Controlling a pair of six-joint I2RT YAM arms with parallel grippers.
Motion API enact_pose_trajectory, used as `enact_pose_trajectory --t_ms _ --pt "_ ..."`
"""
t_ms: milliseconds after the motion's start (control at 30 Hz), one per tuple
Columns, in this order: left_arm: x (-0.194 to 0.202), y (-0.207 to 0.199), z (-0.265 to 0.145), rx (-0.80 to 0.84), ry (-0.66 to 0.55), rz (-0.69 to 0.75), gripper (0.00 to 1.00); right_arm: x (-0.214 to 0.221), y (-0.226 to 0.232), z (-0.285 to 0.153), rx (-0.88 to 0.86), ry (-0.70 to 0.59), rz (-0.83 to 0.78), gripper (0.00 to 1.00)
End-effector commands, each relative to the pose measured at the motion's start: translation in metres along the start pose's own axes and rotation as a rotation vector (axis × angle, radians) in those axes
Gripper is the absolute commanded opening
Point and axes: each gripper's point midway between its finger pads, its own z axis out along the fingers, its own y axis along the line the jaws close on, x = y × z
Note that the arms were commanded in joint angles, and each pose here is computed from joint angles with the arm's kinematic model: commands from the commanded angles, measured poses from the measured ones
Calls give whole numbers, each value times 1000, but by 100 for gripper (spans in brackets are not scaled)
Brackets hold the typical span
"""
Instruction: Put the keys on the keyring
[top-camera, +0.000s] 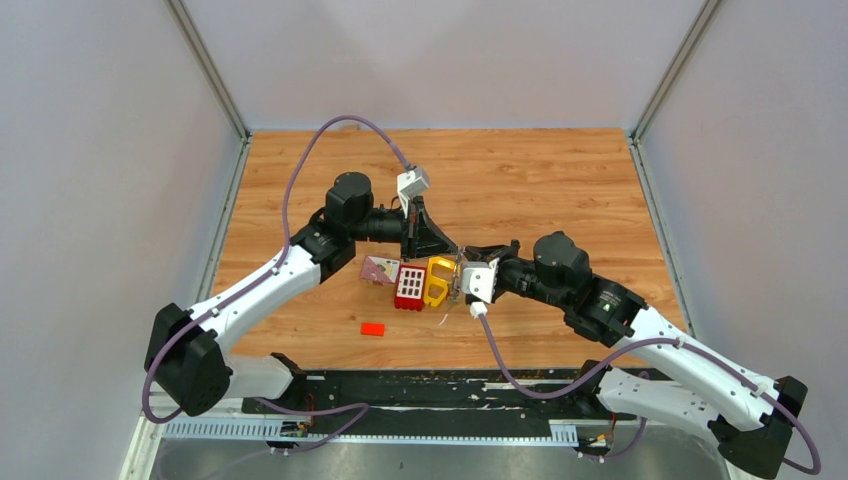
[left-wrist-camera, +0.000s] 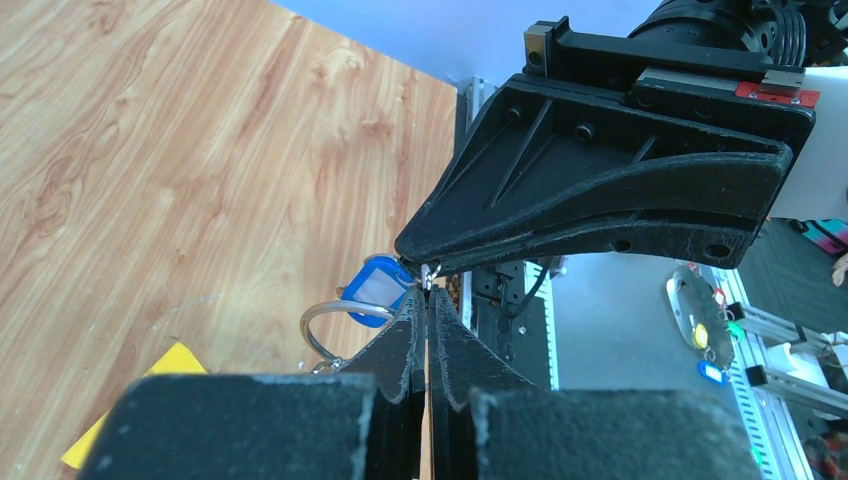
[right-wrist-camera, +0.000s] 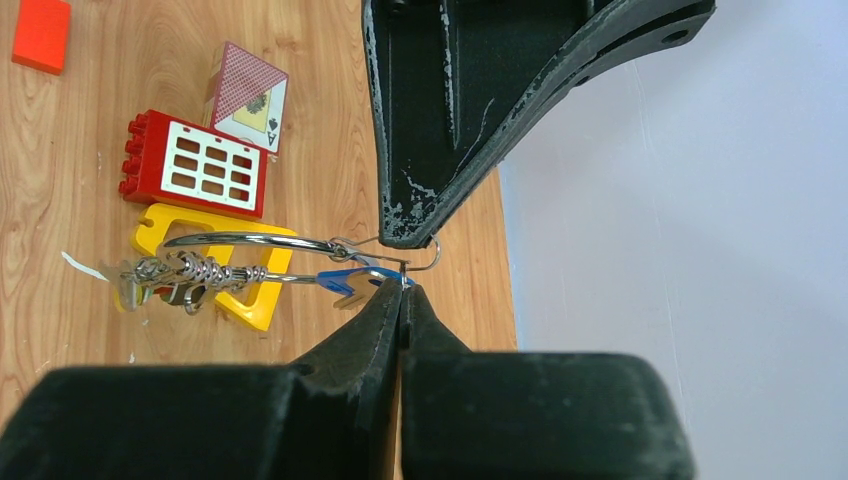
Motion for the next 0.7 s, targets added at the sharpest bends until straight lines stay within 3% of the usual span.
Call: enact_pose_trajectory --t_ms 0,667 --pt "-5 -9 3 45 -17 19 0 -14 -17 -5 62 -44 -9 0" --pt "0 -8 7 53 -5 11 0 -19 -15 -4 44 -61 4 0"
